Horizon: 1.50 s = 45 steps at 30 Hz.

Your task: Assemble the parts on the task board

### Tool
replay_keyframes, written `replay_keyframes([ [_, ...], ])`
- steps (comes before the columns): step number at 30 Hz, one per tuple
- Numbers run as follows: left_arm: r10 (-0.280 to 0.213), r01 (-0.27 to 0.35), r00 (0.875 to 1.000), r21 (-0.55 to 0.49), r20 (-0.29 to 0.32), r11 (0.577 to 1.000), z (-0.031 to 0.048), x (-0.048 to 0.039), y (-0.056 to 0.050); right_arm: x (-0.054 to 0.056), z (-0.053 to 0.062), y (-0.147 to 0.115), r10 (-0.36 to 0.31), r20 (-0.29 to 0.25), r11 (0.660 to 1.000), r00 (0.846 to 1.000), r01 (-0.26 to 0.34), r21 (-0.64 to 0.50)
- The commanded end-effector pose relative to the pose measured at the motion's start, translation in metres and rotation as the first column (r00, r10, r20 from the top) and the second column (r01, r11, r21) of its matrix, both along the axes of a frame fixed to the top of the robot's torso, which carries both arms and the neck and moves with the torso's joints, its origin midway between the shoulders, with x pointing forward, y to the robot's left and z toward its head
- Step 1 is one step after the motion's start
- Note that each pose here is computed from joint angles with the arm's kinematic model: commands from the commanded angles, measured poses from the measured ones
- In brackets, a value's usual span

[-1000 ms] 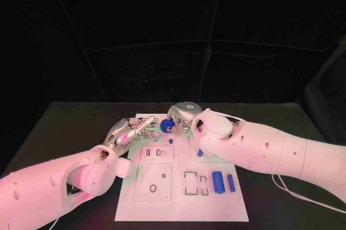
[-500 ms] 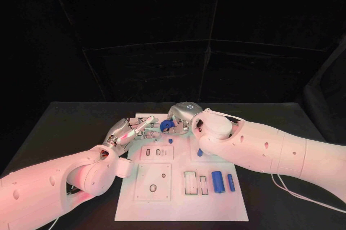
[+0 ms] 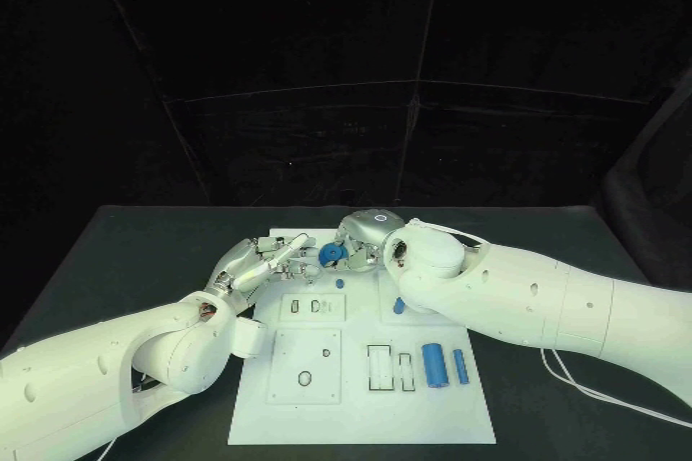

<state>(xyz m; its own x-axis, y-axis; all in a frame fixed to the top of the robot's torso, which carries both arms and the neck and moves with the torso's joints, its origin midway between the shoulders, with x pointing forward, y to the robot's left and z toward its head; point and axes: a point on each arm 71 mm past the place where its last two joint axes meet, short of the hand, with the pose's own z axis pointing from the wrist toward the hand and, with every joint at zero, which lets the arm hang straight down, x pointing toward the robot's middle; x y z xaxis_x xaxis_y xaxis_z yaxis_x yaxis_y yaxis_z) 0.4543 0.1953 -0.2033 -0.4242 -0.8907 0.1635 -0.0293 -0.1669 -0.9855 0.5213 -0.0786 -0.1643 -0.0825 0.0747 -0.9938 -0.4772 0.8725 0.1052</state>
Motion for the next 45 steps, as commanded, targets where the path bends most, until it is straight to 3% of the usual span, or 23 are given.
replay_keyframes([
  [1, -0.012, 0.012, 1.000, -0.006, 0.001, 1.000, 0.0014, -0.0004, -0.002, 0.001, -0.003, 0.000, 0.003, -0.049, 1.000, 0.999, -0.004, -0.018],
  [12, -0.011, 0.011, 1.000, -0.005, 0.001, 1.000, 0.0013, -0.0003, -0.002, 0.000, 0.000, -0.001, 0.009, -0.001, 1.000, 1.000, -0.009, 0.019],
  [16, -0.011, 0.011, 1.000, -0.005, 0.001, 1.000, 0.0013, -0.0002, -0.001, -0.002, 0.005, -0.004, 0.012, 0.053, 0.997, 0.999, -0.016, 0.075],
  [20, -0.010, 0.010, 1.000, -0.004, 0.001, 1.000, 0.0012, -0.0001, -0.001, -0.006, 0.013, -0.009, 0.034, 0.123, 0.986, 0.992, -0.053, 0.159],
  [25, -0.010, 0.010, 1.000, -0.005, 0.001, 1.000, 0.0012, -0.0002, -0.001, -0.013, 0.023, -0.025, 0.084, 0.179, 0.940, 0.980, -0.137, 0.311],
  [27, -0.009, 0.009, 1.000, -0.004, 0.001, 1.000, 0.0012, -0.0002, 0.000, -0.015, 0.024, -0.035, 0.081, 0.171, 0.925, 0.982, -0.137, 0.354],
  [31, -0.008, 0.008, 1.000, -0.004, 0.002, 1.000, 0.0013, -0.0004, 0.000, -0.015, 0.023, -0.066, 0.058, 0.100, 0.906, 0.993, -0.095, 0.414],
  [35, -0.008, 0.008, 1.000, -0.004, 0.002, 1.000, 0.0014, -0.0006, 0.001, -0.018, 0.023, -0.103, 0.103, 0.068, 0.889, 0.992, -0.122, 0.442],
  [39, -0.008, 0.008, 1.000, -0.005, 0.003, 1.000, 0.0015, -0.0008, 0.000, -0.020, 0.023, -0.133, 0.114, 0.053, 0.889, 0.992, -0.125, 0.441],
  [45, -0.011, 0.011, 1.000, -0.007, 0.004, 1.000, 0.0016, -0.0011, -0.001, -0.018, 0.019, -0.175, 0.067, 0.009, 0.901, 0.998, -0.064, 0.429],
])
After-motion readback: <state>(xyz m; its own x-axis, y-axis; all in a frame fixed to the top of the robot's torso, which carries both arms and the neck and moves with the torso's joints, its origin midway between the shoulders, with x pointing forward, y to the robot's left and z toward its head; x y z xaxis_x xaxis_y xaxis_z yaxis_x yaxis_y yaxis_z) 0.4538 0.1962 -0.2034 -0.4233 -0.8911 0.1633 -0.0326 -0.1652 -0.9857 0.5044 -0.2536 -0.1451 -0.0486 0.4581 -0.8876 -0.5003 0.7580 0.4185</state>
